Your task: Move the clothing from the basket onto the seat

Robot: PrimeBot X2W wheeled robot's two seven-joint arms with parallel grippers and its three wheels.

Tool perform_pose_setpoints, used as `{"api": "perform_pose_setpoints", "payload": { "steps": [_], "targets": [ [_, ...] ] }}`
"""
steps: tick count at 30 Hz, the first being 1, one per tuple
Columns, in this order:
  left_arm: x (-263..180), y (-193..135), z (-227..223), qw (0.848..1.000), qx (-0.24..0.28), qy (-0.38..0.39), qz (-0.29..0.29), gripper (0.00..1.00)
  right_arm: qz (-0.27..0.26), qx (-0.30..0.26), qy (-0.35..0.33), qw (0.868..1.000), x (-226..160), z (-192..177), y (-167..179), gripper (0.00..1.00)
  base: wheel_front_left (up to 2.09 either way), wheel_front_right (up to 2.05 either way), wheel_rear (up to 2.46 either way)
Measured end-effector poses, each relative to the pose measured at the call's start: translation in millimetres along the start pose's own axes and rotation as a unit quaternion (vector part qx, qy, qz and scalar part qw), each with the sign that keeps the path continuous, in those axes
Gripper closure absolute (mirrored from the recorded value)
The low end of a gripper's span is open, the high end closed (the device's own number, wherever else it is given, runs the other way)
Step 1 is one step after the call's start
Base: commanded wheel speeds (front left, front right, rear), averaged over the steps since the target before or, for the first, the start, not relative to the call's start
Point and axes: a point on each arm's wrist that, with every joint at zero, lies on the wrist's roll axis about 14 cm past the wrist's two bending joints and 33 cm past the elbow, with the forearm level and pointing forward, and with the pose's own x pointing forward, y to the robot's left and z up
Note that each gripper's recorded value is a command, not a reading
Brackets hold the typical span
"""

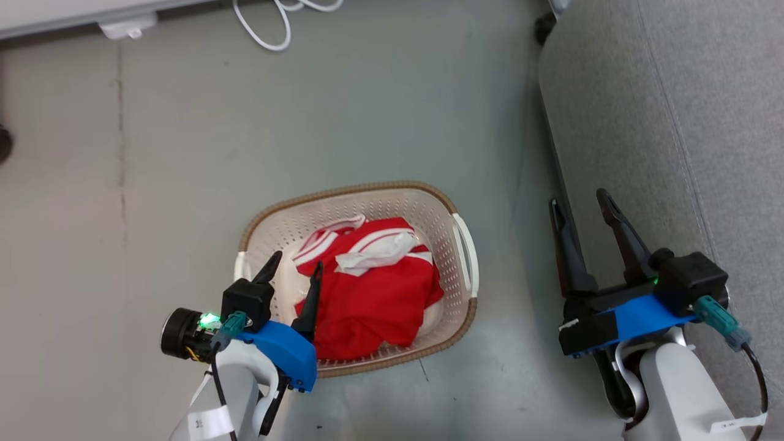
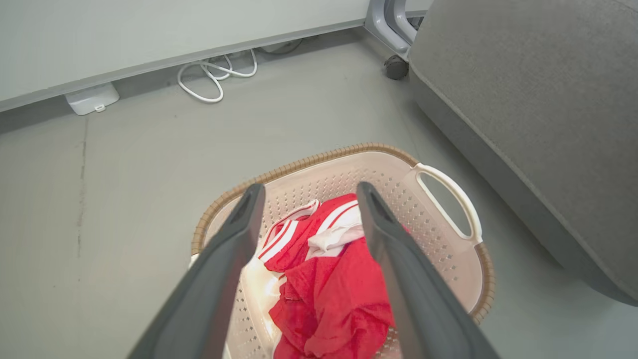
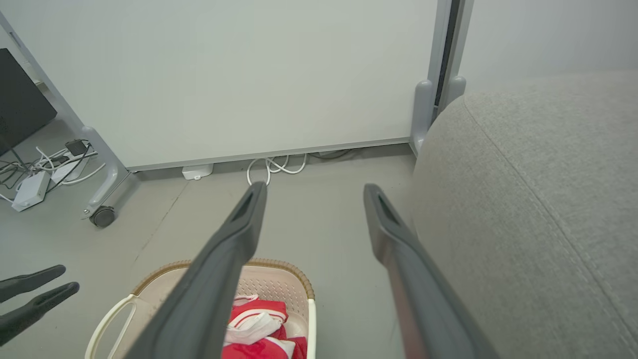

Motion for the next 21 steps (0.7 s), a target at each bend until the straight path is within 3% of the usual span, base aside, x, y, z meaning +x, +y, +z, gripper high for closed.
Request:
{"api": "perform_pose_setpoints", "payload": {
  "steps": [8, 21],
  "targets": [
    [32, -30, -54, 0.994, 0.0, 0.087, -0.071, 0.0, -0.01, 0.002, 0.019, 1.0, 13, -22, -12, 0.0, 0.0, 0.0, 0.0],
    [63, -28, -132, 0.968, 0.003, 0.225, -0.113, 0.0, -0.026, 0.007, 0.042, 0.999, 23, -48, -31, 0.0, 0.0, 0.0, 0.0]
  ]
}}
